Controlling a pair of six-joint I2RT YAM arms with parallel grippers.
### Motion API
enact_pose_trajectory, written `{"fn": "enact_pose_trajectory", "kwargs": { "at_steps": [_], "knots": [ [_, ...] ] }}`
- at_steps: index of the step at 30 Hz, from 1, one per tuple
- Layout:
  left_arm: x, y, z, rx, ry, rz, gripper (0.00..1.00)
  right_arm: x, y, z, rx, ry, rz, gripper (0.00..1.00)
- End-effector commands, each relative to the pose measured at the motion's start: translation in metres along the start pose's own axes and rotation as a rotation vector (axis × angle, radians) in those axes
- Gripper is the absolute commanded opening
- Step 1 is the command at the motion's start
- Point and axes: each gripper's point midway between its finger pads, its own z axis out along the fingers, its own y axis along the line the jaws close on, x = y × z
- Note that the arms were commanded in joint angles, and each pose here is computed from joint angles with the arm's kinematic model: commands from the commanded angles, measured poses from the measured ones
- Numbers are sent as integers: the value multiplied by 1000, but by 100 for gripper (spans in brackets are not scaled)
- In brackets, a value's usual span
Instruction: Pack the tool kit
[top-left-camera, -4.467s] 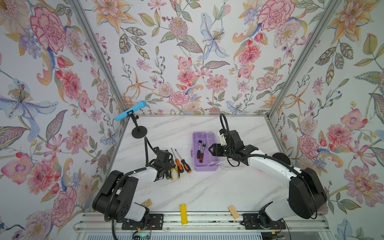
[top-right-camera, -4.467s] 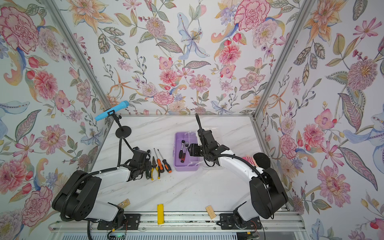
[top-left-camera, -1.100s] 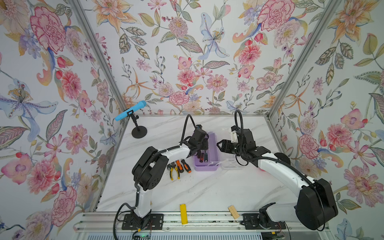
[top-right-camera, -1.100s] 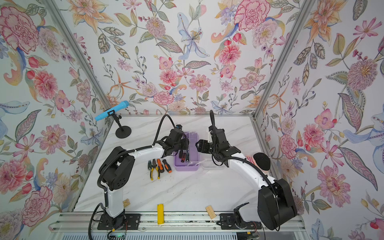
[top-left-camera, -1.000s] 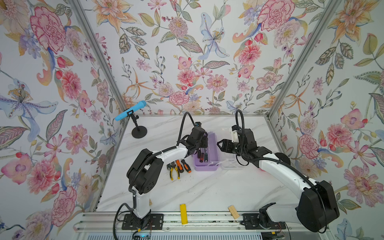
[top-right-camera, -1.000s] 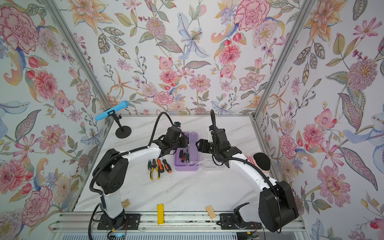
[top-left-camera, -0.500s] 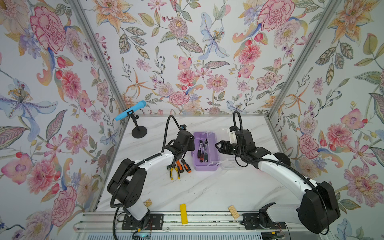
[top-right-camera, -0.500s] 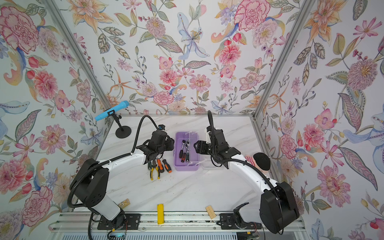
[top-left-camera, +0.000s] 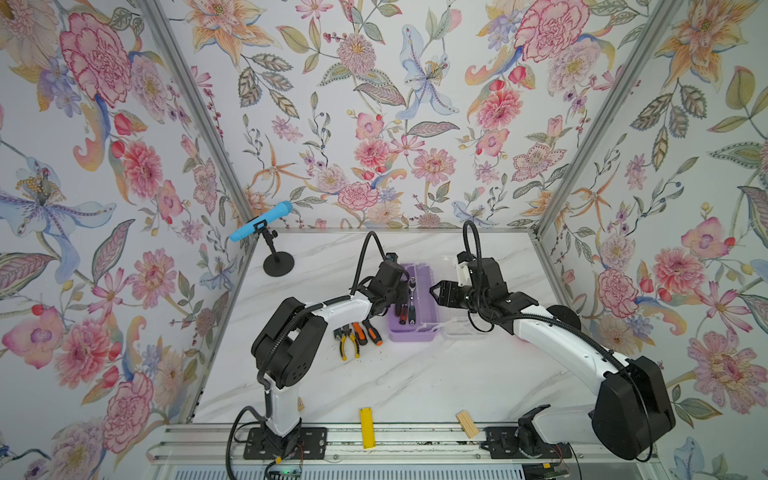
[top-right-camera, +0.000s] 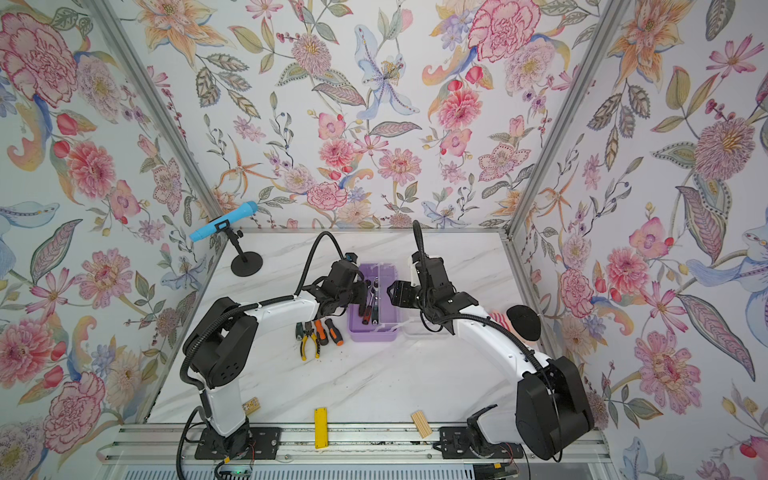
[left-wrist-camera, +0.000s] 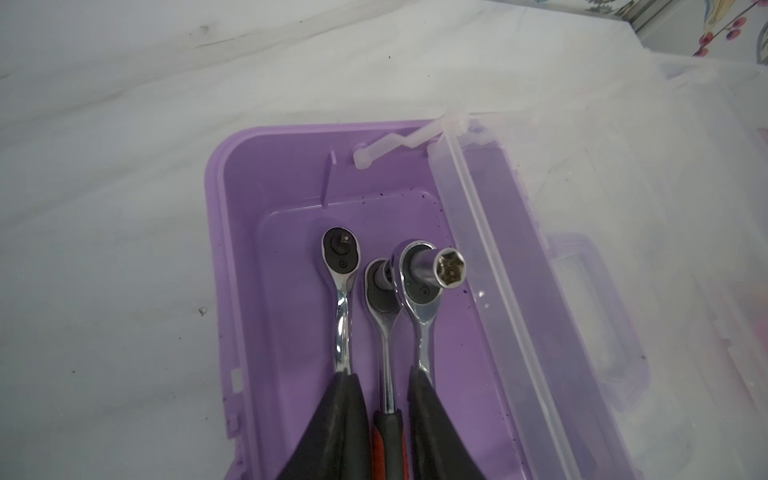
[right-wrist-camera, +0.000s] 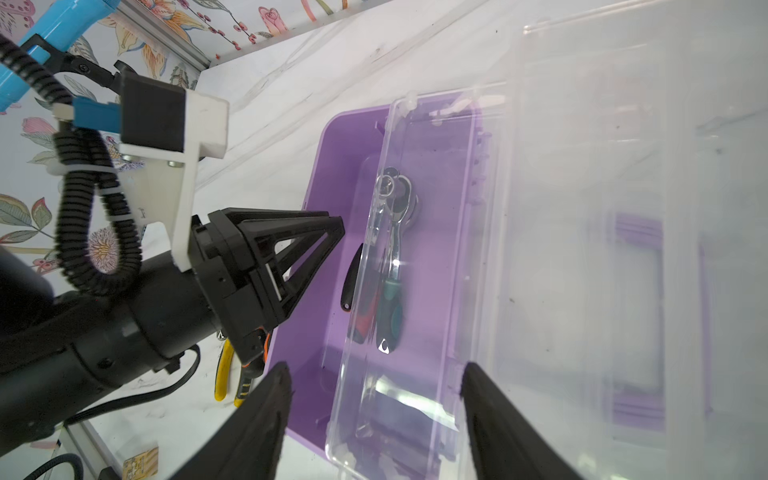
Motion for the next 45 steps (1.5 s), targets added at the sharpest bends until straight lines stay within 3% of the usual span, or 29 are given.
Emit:
{"fn": "enact_pose_trajectory", "kwargs": {
  "at_steps": [1,5,9,18,25,30,35,39,45],
  "knots": [
    [4,-11,14,39,31,2,22,-6,0,3,10,-2,-13,66],
    [18,-21,32,86,84,9,21,-7,-1,5,14,1,-13,66],
    [26,-24,44,54,133,53,23,-8,-3,6,19,-2,-7,66],
    [22,-9,45,-18,126,74,33,-10,-3,6,24,-2,1,66],
    [18,-16,55,38,131,78,36,-11,-9,9,41,1,-1,66],
    [23,-15,65,34,144,70,33,-12,-10,9,45,0,4,67],
    [29,8,66,-75,174,66,28,-13,-12,9,50,-3,6,67],
    [26,29,50,-137,162,11,25,-15,-10,7,43,-8,7,67],
    [15,42,24,-126,102,-71,21,-19,-6,3,36,-22,7,68]
  ]
}}
